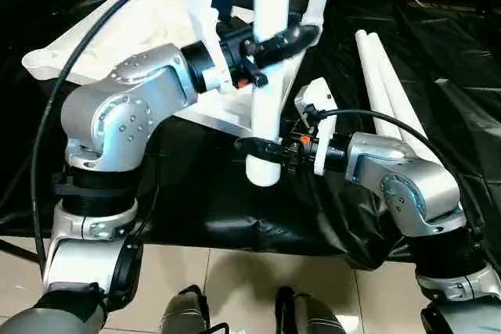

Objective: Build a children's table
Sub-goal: Pick table leg

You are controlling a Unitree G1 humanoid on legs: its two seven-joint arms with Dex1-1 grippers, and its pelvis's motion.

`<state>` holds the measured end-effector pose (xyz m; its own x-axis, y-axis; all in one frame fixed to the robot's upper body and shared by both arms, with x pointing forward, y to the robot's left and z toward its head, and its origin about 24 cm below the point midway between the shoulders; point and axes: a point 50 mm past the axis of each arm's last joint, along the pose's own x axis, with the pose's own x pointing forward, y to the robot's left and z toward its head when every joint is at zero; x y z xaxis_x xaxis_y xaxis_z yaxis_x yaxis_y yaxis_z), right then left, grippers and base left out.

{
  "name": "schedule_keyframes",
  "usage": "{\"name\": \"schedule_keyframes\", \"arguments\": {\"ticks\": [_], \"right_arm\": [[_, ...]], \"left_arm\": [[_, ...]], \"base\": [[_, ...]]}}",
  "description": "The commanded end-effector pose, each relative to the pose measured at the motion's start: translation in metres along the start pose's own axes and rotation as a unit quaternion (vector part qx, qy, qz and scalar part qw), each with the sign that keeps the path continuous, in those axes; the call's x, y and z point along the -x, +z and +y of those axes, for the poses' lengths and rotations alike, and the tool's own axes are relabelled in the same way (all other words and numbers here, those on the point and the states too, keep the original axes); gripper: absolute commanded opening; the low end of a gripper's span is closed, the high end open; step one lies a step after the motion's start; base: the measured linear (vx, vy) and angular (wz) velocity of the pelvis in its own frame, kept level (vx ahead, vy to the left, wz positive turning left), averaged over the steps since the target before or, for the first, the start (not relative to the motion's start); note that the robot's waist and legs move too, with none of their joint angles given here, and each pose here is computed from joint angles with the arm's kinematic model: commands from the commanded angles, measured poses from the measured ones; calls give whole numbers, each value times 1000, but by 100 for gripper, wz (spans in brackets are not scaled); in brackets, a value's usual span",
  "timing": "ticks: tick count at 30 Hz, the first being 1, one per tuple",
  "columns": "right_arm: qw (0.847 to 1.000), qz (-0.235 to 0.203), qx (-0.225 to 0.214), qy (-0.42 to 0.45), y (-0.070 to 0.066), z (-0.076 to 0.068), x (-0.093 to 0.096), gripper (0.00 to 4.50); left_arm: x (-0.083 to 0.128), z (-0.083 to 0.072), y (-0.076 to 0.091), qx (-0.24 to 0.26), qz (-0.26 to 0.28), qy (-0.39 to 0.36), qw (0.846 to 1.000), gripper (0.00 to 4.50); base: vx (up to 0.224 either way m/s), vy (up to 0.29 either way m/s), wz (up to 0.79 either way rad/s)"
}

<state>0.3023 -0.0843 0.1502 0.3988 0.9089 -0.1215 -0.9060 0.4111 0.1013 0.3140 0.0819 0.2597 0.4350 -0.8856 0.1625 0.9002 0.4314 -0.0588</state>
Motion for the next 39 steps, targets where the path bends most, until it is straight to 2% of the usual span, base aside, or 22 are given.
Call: {"name": "schedule_keyframes", "arguments": {"ticks": [1, 8, 9, 11, 14, 21, 22, 23, 24, 27, 29, 32, 33, 35, 36, 37, 38, 39], "right_arm": [[1000, -2, 16, 7, 5, 1, 1, 264], [1000, 10, 18, 21, 2, 4, 1, 264], [1000, 11, 18, 22, 2, 4, 1, 235], [1000, 12, 18, 23, 1, 4, 1, 235], [999, 13, 17, 25, 1, 4, 1, 195], [999, 14, 17, 27, 0, 4, 1, 185], [999, 13, 17, 27, 0, 4, 1, 185], [999, 10, 17, 26, 1, 4, 1, 185], [1000, 9, 17, 25, 1, 3, 1, 185], [1000, 4, 17, 21, 2, 3, 1, 185], [1000, -19, 14, 4, 7, 0, 1, 185], [997, -71, -5, -21, 18, -6, 3, 185], [994, -104, -19, -32, 24, -8, 4, 185], [992, -116, -25, -36, 27, -9, 5, 185], [988, -144, -39, -45, 32, -11, 7, 185], [987, -150, -43, -47, 33, -12, 7, 185], [983, -169, -52, -55, 36, -14, 9, 185], [981, -176, -56, -59, 37, -14, 10, 185]], "left_arm": [[-1, -7, 1, -7, 5, -23, 1000, 174], [-1, -8, -1, -10, 10, -28, 1000, 174], [-1, -8, -1, -11, 11, -28, 1000, 174], [0, -8, -1, -11, 11, -28, 999, 174], [0, -7, -2, -13, 12, -29, 999, 174], [-1, -6, -1, -13, 8, -25, 1000, 174], [0, -6, -1, -17, 7, -23, 1000, 209], [-1, -7, -1, 1, 4, -31, 1000, 209], [-1, -6, -1, 1, 4, -29, 1000, 244], [0, -5, -2, 9, 3, -23, 1000, 253], [2, -3, 3, 36, -43, -24, 998, 266], [6, 6, 17, 62, -159, -16, 985, 284], [11, 11, 21, 109, -227, -20, 968, 284], [13, 14, 22, 131, -251, -19, 959, 284], [18, 18, 23, 171, -295, -22, 940, 284], [19, 18, 23, 179, -305, -23, 935, 284], [22, 21, 23, 207, -336, -24, 918, 284], [23, 23, 23, 218, -348, -24, 912, 284]], "base": [[0, 0, 0], [0, 0, 0], [0, 0, 0], [0, 0, 0], [0, 0, 0], [0, 0, 0], [0, 0, 0], [0, 0, 0], [0, 0, 0], [0, 0, 0], [0, 0, 0], [0, 0, 0], [0, 0, 0], [0, 0, 0], [0, 0, 0], [0, 0, 0], [0, 0, 0], [0, 0, 0]]}}
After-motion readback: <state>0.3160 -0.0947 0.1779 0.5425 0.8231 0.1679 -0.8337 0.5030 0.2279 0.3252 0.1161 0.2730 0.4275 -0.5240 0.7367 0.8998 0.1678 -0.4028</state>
